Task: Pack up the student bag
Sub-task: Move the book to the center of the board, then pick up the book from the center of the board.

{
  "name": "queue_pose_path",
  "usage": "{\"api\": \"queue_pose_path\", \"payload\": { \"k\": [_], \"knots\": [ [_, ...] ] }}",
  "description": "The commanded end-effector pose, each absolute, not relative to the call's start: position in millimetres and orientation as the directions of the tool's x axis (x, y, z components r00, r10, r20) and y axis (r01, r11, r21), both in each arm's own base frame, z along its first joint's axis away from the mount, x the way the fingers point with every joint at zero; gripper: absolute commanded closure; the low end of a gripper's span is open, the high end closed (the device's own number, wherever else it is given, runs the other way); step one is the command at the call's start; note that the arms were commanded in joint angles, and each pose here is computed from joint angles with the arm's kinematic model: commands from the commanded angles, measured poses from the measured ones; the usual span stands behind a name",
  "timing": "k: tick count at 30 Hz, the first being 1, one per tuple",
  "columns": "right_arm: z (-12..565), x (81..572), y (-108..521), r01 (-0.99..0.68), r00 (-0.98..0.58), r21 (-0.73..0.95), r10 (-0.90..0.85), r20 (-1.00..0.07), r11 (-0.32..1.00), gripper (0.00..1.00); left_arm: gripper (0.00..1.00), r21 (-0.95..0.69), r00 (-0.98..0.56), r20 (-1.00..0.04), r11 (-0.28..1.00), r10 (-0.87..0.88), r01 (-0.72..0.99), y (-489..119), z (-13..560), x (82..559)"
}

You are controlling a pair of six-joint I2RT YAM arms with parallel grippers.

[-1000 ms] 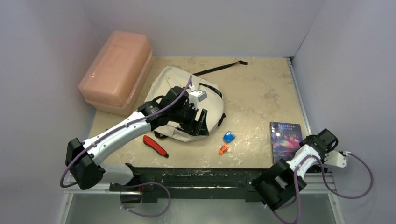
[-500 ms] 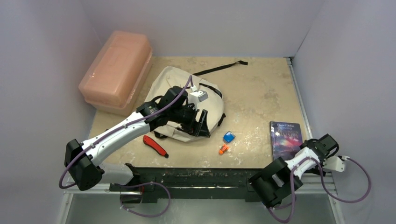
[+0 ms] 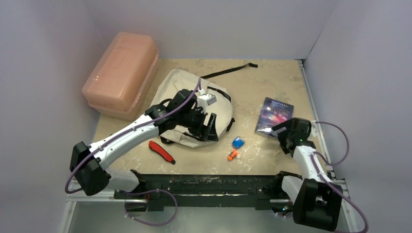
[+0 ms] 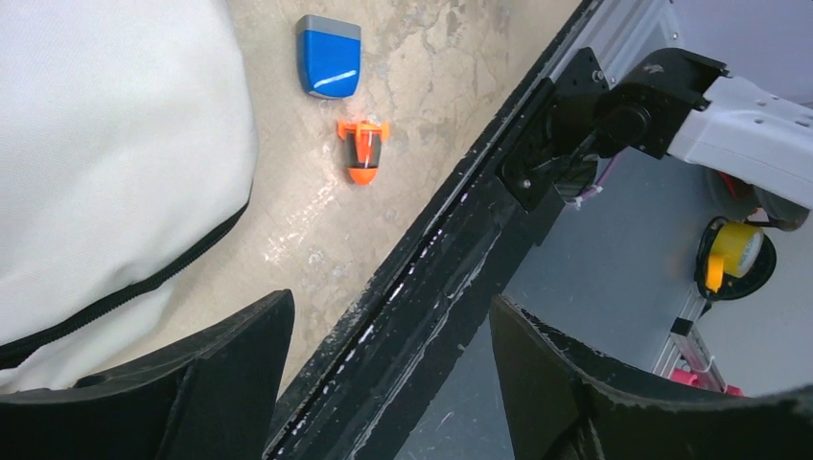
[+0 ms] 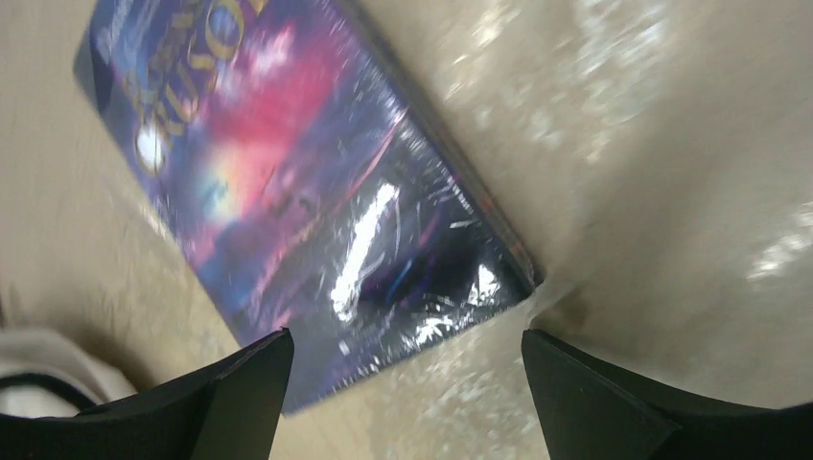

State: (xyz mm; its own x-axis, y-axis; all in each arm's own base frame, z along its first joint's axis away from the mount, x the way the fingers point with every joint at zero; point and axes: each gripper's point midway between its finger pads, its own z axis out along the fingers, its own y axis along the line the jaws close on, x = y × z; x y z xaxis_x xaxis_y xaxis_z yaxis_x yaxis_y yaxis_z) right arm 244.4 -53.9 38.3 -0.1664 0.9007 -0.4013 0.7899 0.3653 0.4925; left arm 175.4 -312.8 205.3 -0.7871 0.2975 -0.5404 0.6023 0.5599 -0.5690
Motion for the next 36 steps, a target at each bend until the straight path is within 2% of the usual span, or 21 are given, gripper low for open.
{"api": "queue_pose_path", "payload": {
  "k": [1,4,7,10,15,18,22,27,29,32,36],
  "knots": [
    [61.6,276.0,-8.6,0.678,-0.275,0.554,0.866,-0.418,0.482,0.07,0.26,-0.53,-0.774,-0.572,0.597,0.272,0.602,-310.1,204.9,192.1],
    [67.7,282.7,-0.2,0.639,-0.371,0.504,0.807,-0.461,0.581,0.06,0.25,-0.51,-0.772,-0.575,0.619,0.27,0.597,-308.5,200.4,198.4],
    [80.6,288.0,-18.1,0.643,-0.383,0.42,0.744,-0.547,0.64,0.05,0.25,-0.527,-0.789,-0.559,0.626,0.255,0.575,-314.5,195.0,202.7],
    [95.5,298.5,-31.3,0.651,-0.356,0.388,0.714,-0.603,0.653,0.05,0.25,-0.58,-0.814,-0.531,0.6,0.234,0.551,-330.1,195.1,205.7],
    [107.8,316.5,-73.3,0.757,-0.258,0.293,0.679,-0.687,0.584,0.05,0.25,-0.649,-0.84,-0.505,0.554,0.2,0.522,-357.7,204.1,212.9],
    [112.0,334.0,-90.7,0.776,-0.214,0.31,0.692,-0.689,0.549,0.06,0.25,-0.647,-0.838,-0.51,0.555,0.195,0.523,-369.5,208.9,218.8],
    [103.1,355.6,-119.1,0.753,-0.149,0.428,0.764,-0.628,0.499,0.06,0.25,-0.639,-0.837,-0.507,0.563,0.204,0.524,-377.3,207.5,220.1],
    [76.8,389.7,-121.8,0.69,-0.327,0.377,0.731,-0.599,0.617,0.04,0.25,-0.627,-0.838,-0.508,0.582,0.199,0.518,-377.4,203.8,221.9],
    [66.3,396.0,-116.6,0.64,-0.4,0.36,0.694,-0.598,0.679,0.12,0.25,-0.619,-0.836,-0.513,0.591,0.195,0.517,-377.5,202.3,225.0],
    [58.2,401.6,-94.4,0.554,-0.433,0.423,0.682,-0.589,0.717,0.23,0.25,-0.606,-0.834,-0.518,0.606,0.19,0.515,-379.5,200.6,231.3],
    [55.2,410.0,-56.2,0.457,-0.499,0.439,0.631,-0.593,0.774,0.3,0.26,-0.589,-0.831,-0.521,0.622,0.196,0.516,-387.3,196.7,242.6]
  ]
}}
